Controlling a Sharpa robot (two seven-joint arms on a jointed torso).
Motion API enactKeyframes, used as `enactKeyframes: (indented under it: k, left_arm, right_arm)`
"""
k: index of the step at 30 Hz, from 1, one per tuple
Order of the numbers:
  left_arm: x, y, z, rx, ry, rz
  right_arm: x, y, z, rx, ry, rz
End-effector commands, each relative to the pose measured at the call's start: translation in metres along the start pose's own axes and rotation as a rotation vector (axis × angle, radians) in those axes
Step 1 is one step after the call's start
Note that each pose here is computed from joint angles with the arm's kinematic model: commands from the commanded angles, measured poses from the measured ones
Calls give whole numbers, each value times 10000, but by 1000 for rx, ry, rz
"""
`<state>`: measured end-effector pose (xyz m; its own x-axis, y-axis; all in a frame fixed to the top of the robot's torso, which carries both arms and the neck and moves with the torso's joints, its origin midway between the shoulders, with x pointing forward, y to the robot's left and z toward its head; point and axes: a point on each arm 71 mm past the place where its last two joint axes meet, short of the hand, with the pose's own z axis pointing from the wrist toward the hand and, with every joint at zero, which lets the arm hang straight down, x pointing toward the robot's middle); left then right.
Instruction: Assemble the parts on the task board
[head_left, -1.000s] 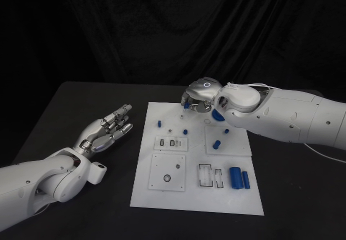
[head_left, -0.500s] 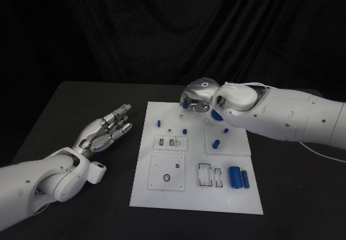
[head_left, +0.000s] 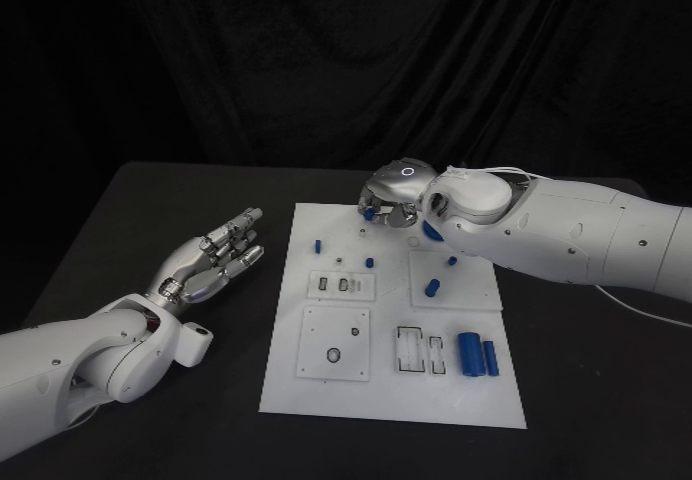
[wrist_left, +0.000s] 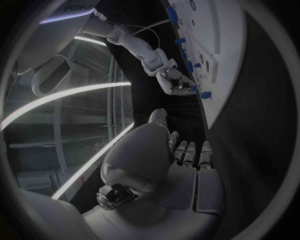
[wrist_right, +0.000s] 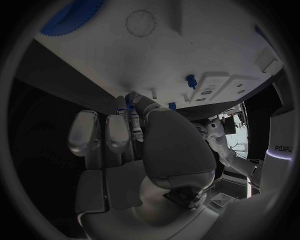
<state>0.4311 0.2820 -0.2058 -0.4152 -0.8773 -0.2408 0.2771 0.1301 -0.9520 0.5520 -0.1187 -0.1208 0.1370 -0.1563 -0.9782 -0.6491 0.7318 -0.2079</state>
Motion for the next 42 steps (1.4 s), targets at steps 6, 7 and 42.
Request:
enactKeyframes:
  k: [6,7,42]
  left_arm:
    - [9,-146,6,200,14,-7]
    - [9,-145,7,199,15,-7]
    - [-51,-141,-52,186,7,-3]
  right_arm:
    - [20,-1,-1,1,11,1]
    - [20,0,-1,1,11,1]
    - [-341,-383,-678,56,-247,19]
